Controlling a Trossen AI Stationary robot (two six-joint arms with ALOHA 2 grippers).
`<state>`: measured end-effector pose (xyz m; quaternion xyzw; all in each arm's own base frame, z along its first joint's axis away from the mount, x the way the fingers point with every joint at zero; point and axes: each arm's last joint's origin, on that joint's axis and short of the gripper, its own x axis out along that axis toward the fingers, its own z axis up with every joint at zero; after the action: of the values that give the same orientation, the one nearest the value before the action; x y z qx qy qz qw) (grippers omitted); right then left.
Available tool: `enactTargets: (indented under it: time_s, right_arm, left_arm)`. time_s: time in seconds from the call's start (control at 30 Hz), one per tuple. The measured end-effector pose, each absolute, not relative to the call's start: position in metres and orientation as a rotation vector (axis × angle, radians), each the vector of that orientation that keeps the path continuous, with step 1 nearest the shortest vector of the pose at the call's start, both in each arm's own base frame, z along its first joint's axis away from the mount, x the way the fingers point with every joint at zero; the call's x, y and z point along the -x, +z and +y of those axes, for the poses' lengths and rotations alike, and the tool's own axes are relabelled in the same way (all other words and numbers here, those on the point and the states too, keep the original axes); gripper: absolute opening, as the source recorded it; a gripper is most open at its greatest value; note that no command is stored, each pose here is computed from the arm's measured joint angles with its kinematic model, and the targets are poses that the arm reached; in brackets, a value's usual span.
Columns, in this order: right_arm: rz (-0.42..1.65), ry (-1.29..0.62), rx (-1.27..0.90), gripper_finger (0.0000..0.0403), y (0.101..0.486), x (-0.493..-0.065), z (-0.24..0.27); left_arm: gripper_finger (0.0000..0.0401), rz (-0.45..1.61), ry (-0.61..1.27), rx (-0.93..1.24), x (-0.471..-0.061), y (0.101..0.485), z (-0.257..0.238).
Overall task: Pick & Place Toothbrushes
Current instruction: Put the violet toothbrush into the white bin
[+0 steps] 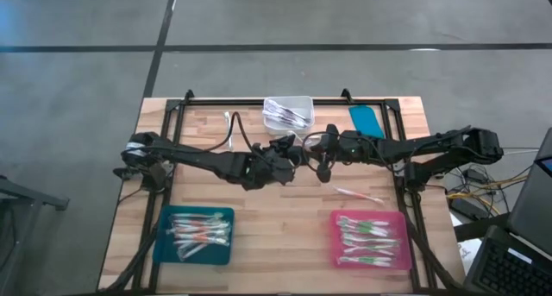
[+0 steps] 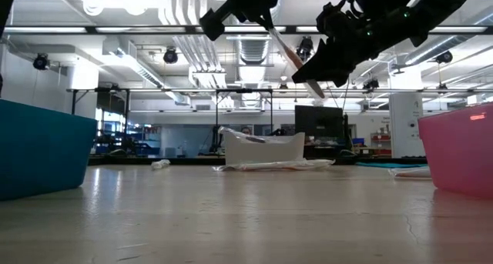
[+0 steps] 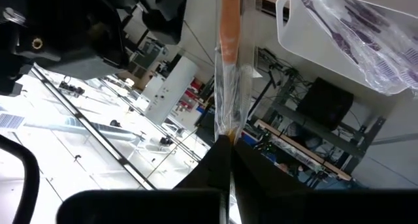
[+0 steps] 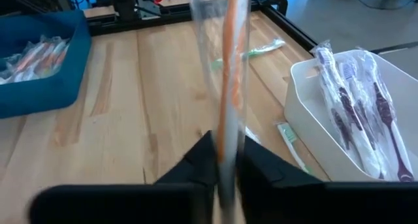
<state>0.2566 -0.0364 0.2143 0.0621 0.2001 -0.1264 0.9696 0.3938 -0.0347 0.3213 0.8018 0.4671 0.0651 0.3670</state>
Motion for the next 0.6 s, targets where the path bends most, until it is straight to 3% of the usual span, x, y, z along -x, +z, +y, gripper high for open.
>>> enactTargets:
  time_s: [0.07, 0.27, 0.6]
  right_arm:
    - [0.405, -0.255, -0.123, 0.0021, 0.2143, -0.2565, -0.0364]
    - [0.413, -0.256, -0.131, 0.0021, 0.2134, -0.2562, -0.0363]
    - [0.396, -0.262, -0.123, 0.002, 0.2186, -0.253, -0.0369]
  left_arm:
    - [0.0009, 1.197, 0.167, -2.058, -0.3939, 0.3212, -0.0347]
    - [0.0034, 1.118, 0.205, -1.92, -0.3936, 0.3196, -0.035]
    - [0.0127, 1.015, 0.331, -1.659, -0.3937, 0.3192, -0.0358]
